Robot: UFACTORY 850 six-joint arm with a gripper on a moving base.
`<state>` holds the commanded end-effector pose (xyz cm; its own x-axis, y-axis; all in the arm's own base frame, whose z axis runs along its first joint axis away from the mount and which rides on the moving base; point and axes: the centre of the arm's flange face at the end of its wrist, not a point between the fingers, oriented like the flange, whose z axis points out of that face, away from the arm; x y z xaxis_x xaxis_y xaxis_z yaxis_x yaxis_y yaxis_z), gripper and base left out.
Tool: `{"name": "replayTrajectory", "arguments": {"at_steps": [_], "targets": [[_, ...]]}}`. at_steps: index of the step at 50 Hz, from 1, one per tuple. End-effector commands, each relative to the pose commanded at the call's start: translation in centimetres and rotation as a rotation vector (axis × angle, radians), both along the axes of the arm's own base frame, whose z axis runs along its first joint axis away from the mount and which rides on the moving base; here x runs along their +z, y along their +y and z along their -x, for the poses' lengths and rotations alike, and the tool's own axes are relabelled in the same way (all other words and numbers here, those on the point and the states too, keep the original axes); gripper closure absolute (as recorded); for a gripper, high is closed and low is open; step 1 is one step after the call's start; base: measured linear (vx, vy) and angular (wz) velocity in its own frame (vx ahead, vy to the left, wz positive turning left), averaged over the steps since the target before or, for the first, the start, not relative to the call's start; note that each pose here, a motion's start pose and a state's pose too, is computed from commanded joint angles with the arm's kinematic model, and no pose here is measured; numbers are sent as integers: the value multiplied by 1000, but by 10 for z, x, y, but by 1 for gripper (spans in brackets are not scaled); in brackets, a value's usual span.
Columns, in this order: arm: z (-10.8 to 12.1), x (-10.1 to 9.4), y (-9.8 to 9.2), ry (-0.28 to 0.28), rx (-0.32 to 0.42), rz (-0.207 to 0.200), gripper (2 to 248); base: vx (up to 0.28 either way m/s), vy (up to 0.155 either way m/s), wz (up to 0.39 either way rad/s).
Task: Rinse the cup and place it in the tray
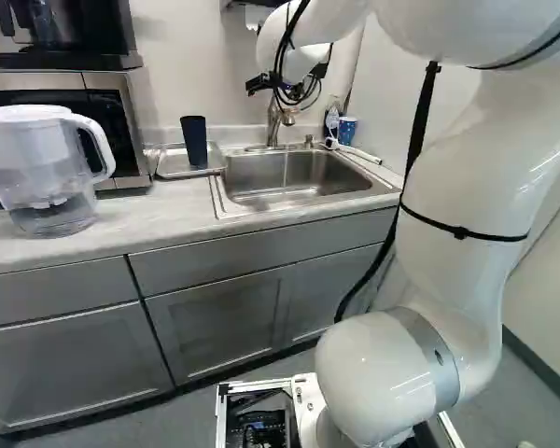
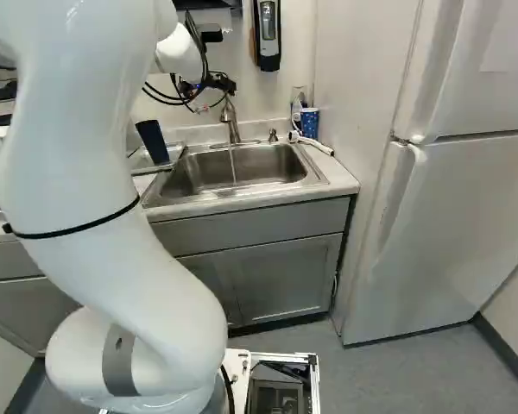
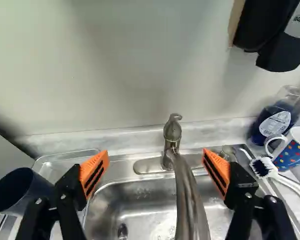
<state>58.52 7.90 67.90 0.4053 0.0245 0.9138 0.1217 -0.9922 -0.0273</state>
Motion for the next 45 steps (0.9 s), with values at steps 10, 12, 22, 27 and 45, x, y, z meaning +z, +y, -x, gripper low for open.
{"name": "replayTrajectory", "arguments": {"at_steps": [10,12,22,27,45], "targets": [[8,0,-8,2,-11,0,3,0,0,0],[10,0,-9,3,-14,0,3,0,0,0],[20,0,-17,17,-25,2,3,0,0,0],[26,-1,-21,29,-30,4,3,0,0,0],[48,-6,-29,89,-42,10,3,0,0,0]]}}
